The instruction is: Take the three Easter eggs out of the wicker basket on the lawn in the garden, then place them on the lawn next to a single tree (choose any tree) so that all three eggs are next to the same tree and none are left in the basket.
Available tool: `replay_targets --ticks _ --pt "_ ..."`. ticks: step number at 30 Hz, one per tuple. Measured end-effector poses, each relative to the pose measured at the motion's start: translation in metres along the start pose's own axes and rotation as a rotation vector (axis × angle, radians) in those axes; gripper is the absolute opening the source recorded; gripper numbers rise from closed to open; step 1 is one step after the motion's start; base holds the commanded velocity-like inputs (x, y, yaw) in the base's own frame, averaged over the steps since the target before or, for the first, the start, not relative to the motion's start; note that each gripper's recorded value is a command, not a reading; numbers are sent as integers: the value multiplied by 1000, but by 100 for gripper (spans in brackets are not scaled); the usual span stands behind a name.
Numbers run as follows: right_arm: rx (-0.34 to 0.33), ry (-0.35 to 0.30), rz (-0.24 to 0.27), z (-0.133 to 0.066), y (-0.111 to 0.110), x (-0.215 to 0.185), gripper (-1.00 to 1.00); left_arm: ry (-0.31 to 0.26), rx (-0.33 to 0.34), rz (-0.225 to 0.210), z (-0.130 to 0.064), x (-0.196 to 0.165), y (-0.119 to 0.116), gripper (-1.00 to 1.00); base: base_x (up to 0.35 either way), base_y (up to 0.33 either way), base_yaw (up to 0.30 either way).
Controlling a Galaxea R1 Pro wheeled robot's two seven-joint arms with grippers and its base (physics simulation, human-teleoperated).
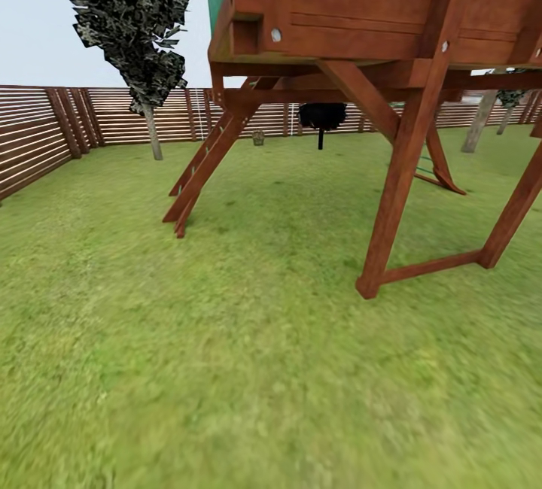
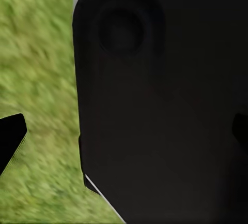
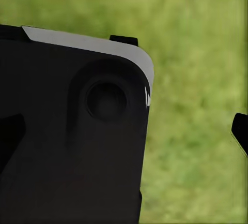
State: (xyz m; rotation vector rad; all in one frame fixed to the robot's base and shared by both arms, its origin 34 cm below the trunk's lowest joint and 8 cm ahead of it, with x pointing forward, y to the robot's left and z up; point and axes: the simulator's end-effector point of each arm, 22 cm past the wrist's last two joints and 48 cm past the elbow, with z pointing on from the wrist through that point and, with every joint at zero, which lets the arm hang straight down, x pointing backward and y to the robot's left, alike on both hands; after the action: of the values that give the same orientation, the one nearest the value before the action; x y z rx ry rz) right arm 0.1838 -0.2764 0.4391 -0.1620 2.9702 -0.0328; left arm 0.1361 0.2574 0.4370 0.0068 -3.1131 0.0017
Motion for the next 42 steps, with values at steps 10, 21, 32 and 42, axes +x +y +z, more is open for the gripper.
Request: replay_targets --ticks 10,21,32,42 --pt "0 0 0 0 0 0 100 0 0 0 0 0 0 100 313 0 0" --pt "-1 0 0 0 1 0 100 0 0 0 0 0 0 100 313 0 0" --pt "0 0 0 0 0 0 100 1 0 0 0 0 0 100 313 0 0" --pt "0 0 0 0 0 0 100 0 0 0 0 0 0 100 313 0 0"
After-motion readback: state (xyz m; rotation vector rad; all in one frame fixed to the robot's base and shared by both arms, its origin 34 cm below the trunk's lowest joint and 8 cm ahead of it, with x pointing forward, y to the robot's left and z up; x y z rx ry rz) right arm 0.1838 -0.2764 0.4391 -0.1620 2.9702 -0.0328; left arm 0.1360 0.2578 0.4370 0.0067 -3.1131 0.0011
